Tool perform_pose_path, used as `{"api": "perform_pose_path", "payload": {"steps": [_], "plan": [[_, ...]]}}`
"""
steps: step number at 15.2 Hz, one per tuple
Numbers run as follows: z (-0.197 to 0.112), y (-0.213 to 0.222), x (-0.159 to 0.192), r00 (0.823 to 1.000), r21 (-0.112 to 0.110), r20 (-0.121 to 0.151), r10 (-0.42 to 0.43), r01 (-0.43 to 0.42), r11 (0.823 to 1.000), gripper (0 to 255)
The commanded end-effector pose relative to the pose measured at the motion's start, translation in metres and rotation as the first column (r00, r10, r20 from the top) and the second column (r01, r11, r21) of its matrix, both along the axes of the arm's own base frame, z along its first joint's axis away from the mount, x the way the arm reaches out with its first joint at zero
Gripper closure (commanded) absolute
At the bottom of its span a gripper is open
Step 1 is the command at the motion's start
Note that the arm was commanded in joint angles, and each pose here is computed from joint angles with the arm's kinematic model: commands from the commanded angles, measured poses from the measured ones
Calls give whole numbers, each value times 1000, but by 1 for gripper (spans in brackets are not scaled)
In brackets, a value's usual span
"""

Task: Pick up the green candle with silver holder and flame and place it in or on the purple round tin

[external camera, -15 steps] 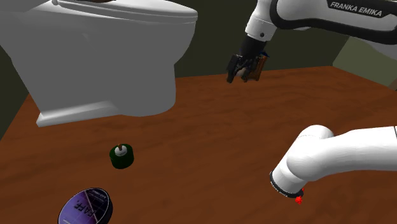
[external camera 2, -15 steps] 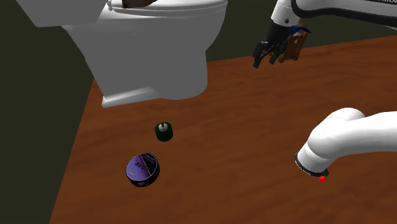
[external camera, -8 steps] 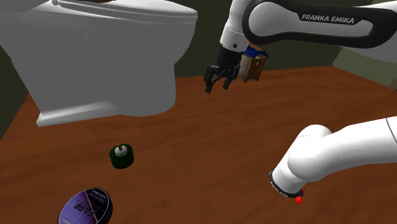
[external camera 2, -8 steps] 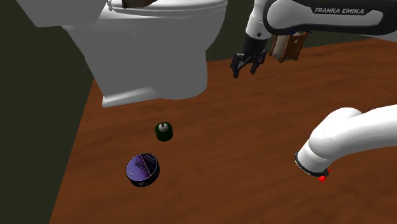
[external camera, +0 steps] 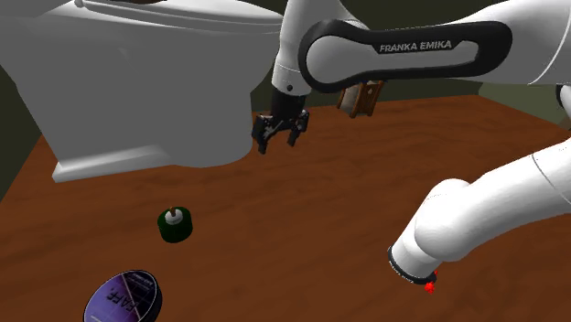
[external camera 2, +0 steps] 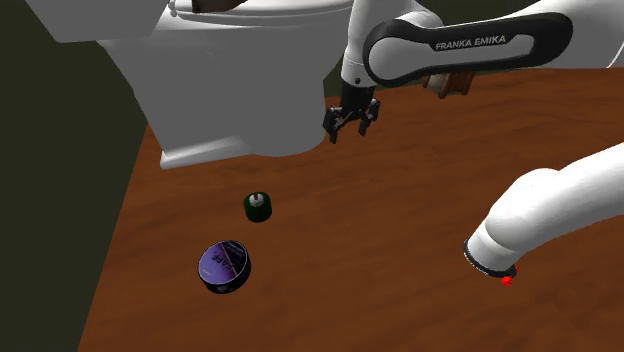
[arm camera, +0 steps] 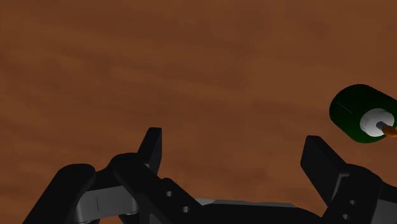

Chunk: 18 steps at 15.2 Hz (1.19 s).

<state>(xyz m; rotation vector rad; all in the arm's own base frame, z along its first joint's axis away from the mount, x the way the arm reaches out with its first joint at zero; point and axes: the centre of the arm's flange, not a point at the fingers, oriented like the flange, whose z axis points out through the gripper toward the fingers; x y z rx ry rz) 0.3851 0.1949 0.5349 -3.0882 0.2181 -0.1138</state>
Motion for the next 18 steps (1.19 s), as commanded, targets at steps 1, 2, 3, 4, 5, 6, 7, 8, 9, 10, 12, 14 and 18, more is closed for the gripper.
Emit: {"api": "perform_pose_path", "payload": {"steps": [1,2,3,4,5,6,7,8,9,10,12,14,18], "plan": [[-12,22,13,1000,0,-6,-5,5,1000,0],[-17,33,18,1000,-2,-9,-8,8,1000,0],[-23,44,23,1000,-3,-13,-10,10,1000,0],[-29,55,28,1000,-4,-16,-12,12,1000,0],[-35,66,33,1000,-5,-19,-14,14,1000,0],[-41,77,38,1000,-6,-23,-16,16,1000,0],[-47,88,43,999,-7,-26,-19,19,1000,0],[-53,99,48,999,-9,-29,-21,21,1000,0],[-59,110,53,999,-10,-32,-23,23,1000,0],[-65,121,58,999,-11,-36,-25,25,1000,0],[-77,143,68,999,-13,-42,-30,29,999,0],[-90,165,78,998,-16,-49,-34,34,999,0],[-115,208,98,997,-21,-62,-43,42,999,0]]}}
